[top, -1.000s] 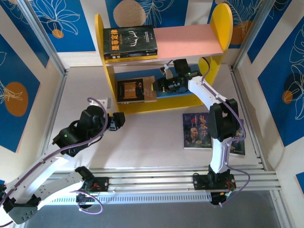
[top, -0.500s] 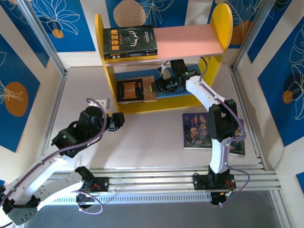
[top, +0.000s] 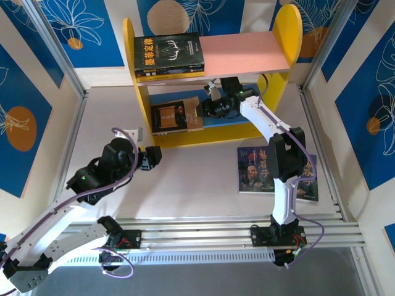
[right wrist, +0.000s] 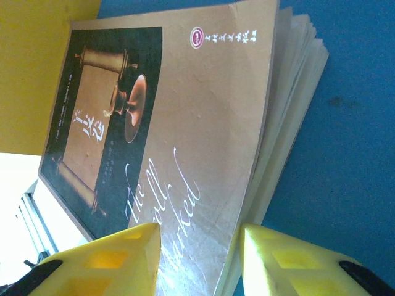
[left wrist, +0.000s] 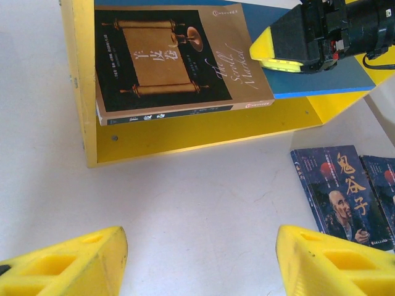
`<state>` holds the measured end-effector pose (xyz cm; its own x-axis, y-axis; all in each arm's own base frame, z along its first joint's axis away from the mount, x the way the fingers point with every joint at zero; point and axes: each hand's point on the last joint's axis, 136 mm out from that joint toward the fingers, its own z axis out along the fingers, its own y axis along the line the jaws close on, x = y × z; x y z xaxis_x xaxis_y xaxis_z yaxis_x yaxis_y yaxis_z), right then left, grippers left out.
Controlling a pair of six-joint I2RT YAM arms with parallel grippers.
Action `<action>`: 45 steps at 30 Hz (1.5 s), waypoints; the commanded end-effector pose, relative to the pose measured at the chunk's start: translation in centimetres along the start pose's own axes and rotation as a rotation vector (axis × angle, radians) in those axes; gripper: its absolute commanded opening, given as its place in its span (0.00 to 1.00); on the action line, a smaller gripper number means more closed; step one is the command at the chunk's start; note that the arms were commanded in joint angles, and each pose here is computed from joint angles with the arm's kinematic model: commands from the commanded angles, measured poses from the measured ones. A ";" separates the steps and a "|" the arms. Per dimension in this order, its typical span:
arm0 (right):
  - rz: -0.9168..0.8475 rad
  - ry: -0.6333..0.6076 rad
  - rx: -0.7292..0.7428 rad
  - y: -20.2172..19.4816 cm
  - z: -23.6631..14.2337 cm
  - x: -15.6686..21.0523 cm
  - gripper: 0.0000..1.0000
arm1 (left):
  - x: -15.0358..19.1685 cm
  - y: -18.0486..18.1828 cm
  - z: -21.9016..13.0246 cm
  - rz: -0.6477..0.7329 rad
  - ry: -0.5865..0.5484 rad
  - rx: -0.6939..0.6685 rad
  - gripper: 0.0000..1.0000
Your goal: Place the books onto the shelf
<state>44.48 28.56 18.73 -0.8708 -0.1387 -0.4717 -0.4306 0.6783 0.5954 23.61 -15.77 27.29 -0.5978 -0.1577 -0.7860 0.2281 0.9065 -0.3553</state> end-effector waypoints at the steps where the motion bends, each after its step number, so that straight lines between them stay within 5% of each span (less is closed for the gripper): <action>1: -0.009 0.010 -0.038 1.3 0.7 -0.4 0.39 | -0.1 0.0 -0.1 -0.017 -0.008 0.015 0.65; 45: 0.087 -0.055 -0.112 3.5 2.8 -2.5 0.39 | -0.1 0.3 -0.6 -0.016 -0.009 0.004 0.66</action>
<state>46.56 29.44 18.68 -0.9115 0.0028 -0.4113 -0.2965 0.6886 0.6618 23.35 -15.77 27.50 -0.5963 -0.1633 -0.7860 0.2358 0.9003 -0.3659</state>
